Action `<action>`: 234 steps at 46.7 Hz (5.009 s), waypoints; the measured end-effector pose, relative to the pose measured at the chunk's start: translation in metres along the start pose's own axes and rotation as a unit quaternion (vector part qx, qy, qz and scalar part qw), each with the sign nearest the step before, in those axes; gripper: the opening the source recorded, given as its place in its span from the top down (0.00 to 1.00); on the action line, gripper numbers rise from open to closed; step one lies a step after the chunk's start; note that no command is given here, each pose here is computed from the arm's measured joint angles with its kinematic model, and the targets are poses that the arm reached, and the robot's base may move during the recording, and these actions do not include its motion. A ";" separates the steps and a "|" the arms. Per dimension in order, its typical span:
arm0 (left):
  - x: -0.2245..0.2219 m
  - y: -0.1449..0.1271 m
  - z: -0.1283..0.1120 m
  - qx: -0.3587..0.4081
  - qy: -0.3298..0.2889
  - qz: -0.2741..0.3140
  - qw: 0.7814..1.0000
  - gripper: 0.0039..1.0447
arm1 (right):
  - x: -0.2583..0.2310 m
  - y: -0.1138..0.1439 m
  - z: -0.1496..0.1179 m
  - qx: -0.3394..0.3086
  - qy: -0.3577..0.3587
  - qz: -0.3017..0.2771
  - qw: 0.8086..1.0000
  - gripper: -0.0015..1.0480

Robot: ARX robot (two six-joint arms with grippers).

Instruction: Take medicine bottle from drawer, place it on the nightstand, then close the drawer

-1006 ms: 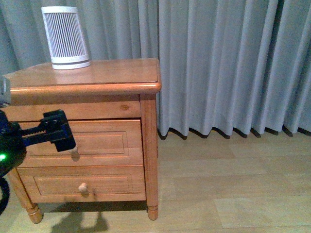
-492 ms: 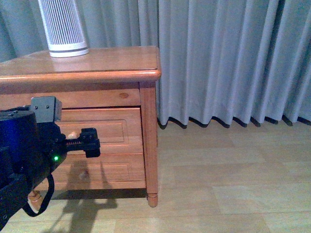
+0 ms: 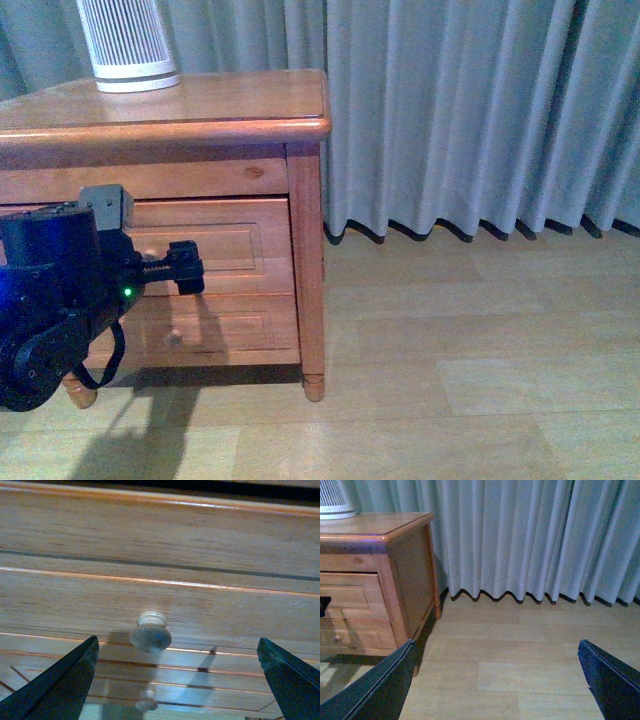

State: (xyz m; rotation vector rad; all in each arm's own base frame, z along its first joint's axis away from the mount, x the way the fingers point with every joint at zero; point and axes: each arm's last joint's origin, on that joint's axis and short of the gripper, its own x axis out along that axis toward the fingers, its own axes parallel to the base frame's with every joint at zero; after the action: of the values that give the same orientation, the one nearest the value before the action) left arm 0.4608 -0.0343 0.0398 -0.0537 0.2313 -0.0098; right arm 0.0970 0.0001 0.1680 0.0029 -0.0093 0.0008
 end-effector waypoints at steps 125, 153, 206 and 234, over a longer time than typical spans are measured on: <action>-0.079 0.033 -0.033 0.019 0.008 -0.035 0.999 0.77 | 0.000 0.000 0.000 0.000 0.000 0.000 1.000 0.07; -0.135 0.032 -0.037 0.023 0.056 -0.029 0.998 0.77 | 0.000 0.000 0.000 0.000 0.000 0.000 1.000 0.07; -0.233 0.034 0.056 0.018 -0.007 -0.051 0.999 0.06 | 0.000 0.000 0.000 0.000 0.000 0.000 1.000 0.07; -0.332 0.026 0.073 0.019 -0.112 0.005 0.993 0.58 | 0.000 0.000 0.000 0.000 0.000 0.000 1.000 0.07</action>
State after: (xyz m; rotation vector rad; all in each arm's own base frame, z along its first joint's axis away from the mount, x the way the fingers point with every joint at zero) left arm 0.1549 0.0005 0.1852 -0.0147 0.0063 0.0020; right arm 0.0970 0.0001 0.1680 0.0029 -0.0093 0.0008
